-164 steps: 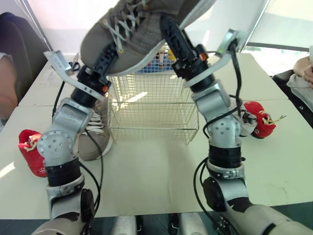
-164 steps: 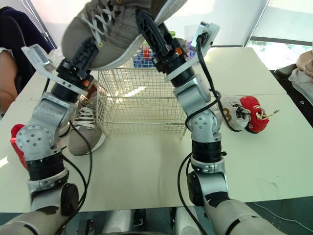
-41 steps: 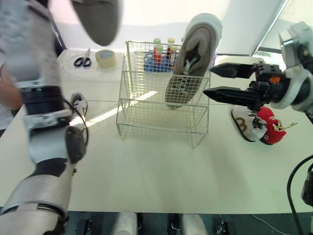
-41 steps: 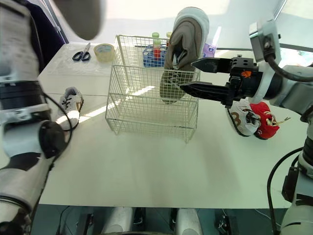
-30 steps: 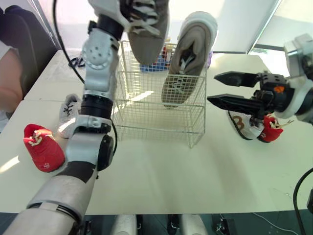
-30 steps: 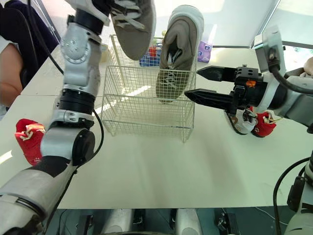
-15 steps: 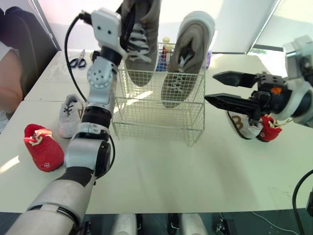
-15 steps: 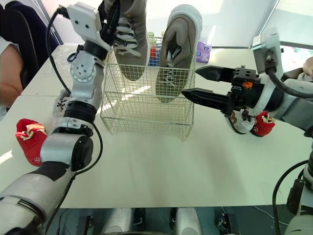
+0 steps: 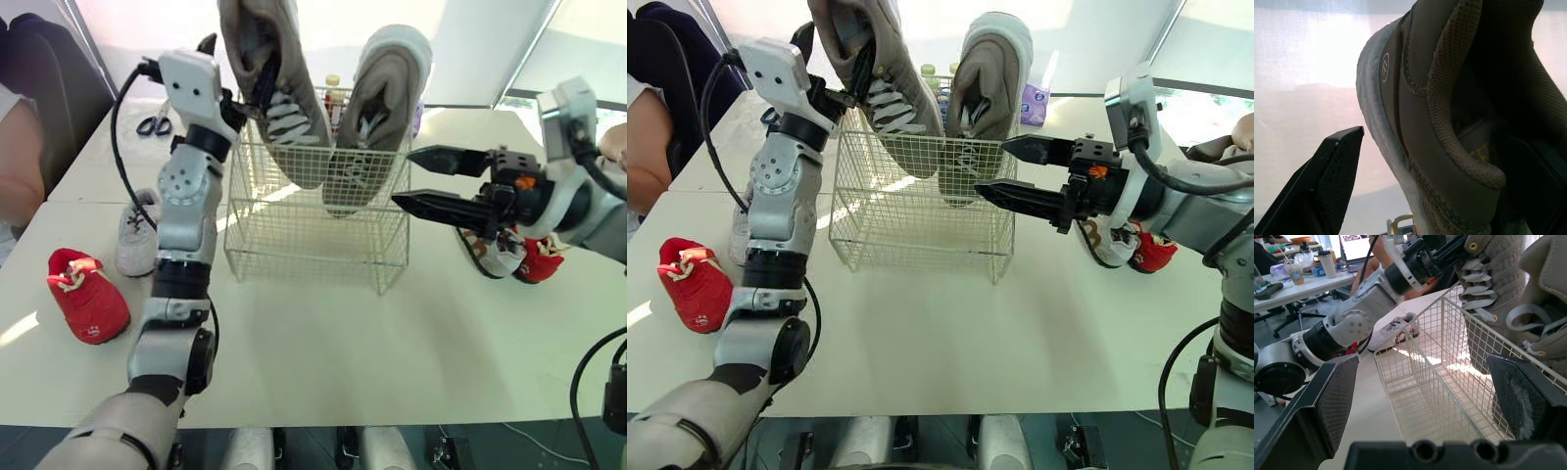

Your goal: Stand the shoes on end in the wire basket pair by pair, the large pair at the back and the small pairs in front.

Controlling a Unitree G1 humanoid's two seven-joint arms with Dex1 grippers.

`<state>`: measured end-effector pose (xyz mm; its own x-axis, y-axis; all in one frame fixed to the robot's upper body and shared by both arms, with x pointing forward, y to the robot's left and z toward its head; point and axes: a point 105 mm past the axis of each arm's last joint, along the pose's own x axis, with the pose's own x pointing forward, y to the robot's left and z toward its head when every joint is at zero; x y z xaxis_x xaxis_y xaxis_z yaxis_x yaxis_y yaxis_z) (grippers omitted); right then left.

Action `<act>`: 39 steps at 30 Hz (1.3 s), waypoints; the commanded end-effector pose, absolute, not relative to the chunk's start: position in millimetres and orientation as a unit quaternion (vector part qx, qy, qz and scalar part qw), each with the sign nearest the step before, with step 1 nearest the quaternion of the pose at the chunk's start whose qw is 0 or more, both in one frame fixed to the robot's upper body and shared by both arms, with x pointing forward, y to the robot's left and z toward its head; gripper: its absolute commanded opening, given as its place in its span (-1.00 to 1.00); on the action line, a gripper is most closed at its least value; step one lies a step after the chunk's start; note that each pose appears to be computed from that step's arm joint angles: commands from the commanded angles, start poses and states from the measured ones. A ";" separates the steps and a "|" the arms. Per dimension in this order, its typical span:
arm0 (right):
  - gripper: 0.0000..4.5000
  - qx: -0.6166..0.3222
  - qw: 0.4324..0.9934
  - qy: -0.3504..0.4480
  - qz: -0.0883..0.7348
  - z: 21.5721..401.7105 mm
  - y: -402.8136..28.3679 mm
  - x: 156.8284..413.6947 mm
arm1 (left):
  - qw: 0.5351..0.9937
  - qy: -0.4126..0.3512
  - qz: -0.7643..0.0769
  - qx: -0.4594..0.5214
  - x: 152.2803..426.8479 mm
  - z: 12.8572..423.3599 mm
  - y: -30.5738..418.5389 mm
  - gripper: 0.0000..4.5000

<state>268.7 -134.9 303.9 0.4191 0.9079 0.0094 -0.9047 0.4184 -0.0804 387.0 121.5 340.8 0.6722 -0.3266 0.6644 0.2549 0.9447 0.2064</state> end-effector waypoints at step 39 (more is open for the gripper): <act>1.00 0.019 0.841 -0.078 0.534 306.3 -128.8 292.9 | 0.938 -0.187 -0.289 0.036 310.8 332.2 195.2 0.98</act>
<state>296.2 -127.0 289.2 0.4225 0.9007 0.1008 -0.9052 0.4250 -0.0032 324.3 195.3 324.3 0.7959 -0.5188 0.3119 0.4856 0.8549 0.1827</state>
